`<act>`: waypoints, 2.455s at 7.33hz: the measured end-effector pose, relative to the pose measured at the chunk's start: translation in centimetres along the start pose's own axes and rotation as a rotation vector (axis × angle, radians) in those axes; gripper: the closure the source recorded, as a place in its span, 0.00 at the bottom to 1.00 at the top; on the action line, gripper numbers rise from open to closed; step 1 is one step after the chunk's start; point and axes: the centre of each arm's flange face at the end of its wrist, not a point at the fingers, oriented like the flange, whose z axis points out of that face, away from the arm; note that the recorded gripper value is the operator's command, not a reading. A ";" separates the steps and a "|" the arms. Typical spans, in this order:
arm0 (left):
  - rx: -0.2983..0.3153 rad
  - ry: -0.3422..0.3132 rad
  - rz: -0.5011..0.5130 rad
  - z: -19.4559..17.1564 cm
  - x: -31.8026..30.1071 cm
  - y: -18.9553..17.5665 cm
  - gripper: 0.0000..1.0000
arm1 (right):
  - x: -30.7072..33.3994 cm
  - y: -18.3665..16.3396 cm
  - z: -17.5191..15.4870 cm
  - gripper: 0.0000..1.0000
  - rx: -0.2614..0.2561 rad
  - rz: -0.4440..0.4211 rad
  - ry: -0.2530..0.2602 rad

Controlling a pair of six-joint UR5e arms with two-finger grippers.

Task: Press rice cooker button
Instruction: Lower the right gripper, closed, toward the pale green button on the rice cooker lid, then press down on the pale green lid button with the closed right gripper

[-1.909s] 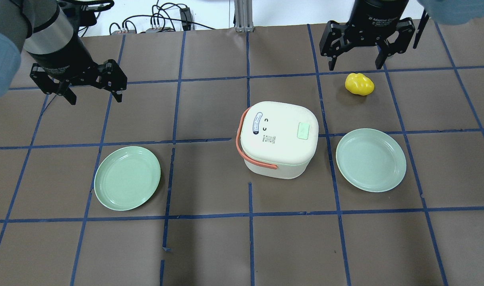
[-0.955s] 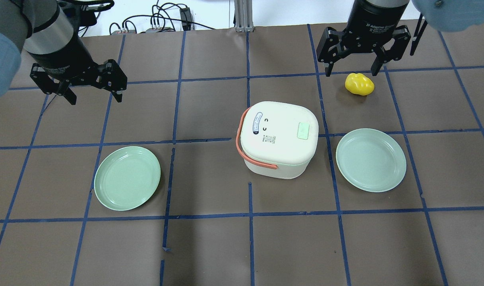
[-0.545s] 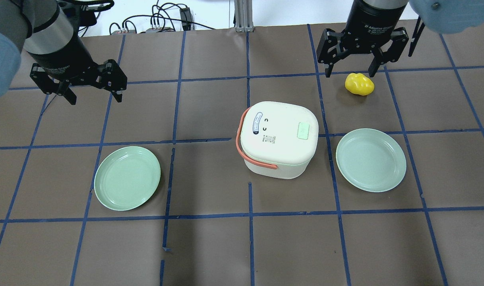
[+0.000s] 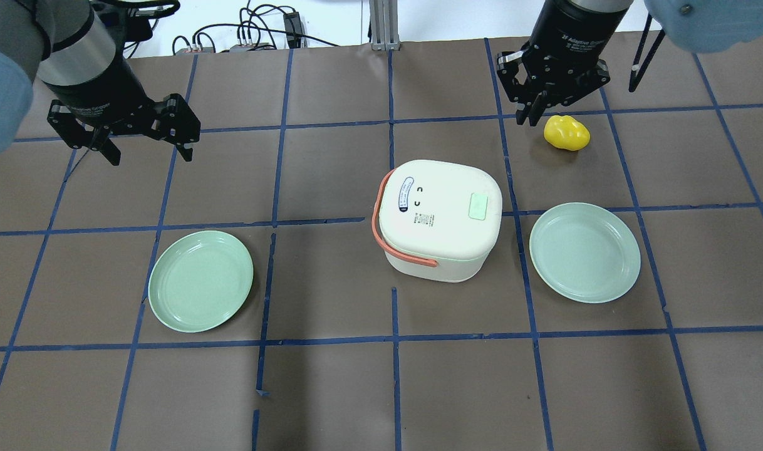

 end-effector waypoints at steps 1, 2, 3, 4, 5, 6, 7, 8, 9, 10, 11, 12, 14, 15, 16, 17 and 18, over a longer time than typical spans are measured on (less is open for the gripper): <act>0.000 0.000 0.000 0.0 0.0 0.0 0.00 | -0.3 0.4 0.6 0.98 -0.019 0.040 -0.013; 0.000 0.000 0.000 0.0 0.0 0.0 0.00 | -1.0 1.1 2.0 0.98 -0.049 0.070 -0.021; 0.000 0.000 0.000 0.0 0.0 0.0 0.00 | -2.3 1.9 3.9 0.98 -0.073 0.086 -0.016; 0.000 0.000 0.000 0.0 0.0 0.0 0.00 | -3.7 2.6 6.0 0.98 -0.076 0.085 -0.007; 0.000 0.000 0.000 0.0 0.0 0.0 0.00 | -4.2 3.1 7.9 0.98 -0.080 0.082 0.000; 0.000 0.000 0.000 0.0 0.0 0.0 0.00 | -4.2 3.6 9.5 0.98 -0.085 0.081 0.005; 0.000 0.000 0.000 0.0 0.0 0.0 0.00 | -4.0 4.0 10.8 0.98 -0.085 0.081 0.011; 0.000 0.000 0.000 0.0 0.0 0.0 0.00 | -3.8 4.2 11.5 0.98 -0.085 0.083 0.018; 0.000 0.000 0.000 0.0 0.0 0.0 0.00 | -3.7 4.3 12.0 0.98 -0.086 0.083 0.028; 0.000 0.000 0.000 0.0 0.0 0.0 0.00 | -3.5 4.3 12.3 0.98 -0.087 0.085 0.038; 0.000 0.000 0.000 0.0 0.0 0.0 0.00 | -3.4 4.3 12.8 0.98 -0.094 0.088 0.044; 0.000 0.000 0.000 0.0 0.0 0.0 0.00 | -3.3 4.2 13.2 0.98 -0.097 0.090 0.046; 0.000 0.000 0.000 0.0 0.0 0.0 0.00 | -3.3 4.0 13.5 0.98 -0.091 0.101 0.046; 0.000 0.000 0.000 0.0 0.0 0.0 0.00 | -3.3 4.0 13.5 0.98 -0.091 0.105 0.045; 0.000 0.000 0.000 0.0 0.0 0.0 0.00 | -3.3 4.0 13.6 0.98 -0.092 0.106 0.046; 0.001 0.000 0.000 0.0 0.0 0.0 0.00 | -3.3 4.0 13.7 0.97 -0.093 0.107 0.046; 0.001 0.000 0.000 0.0 0.0 0.0 0.00 | -3.3 4.0 13.8 0.97 -0.094 0.107 0.047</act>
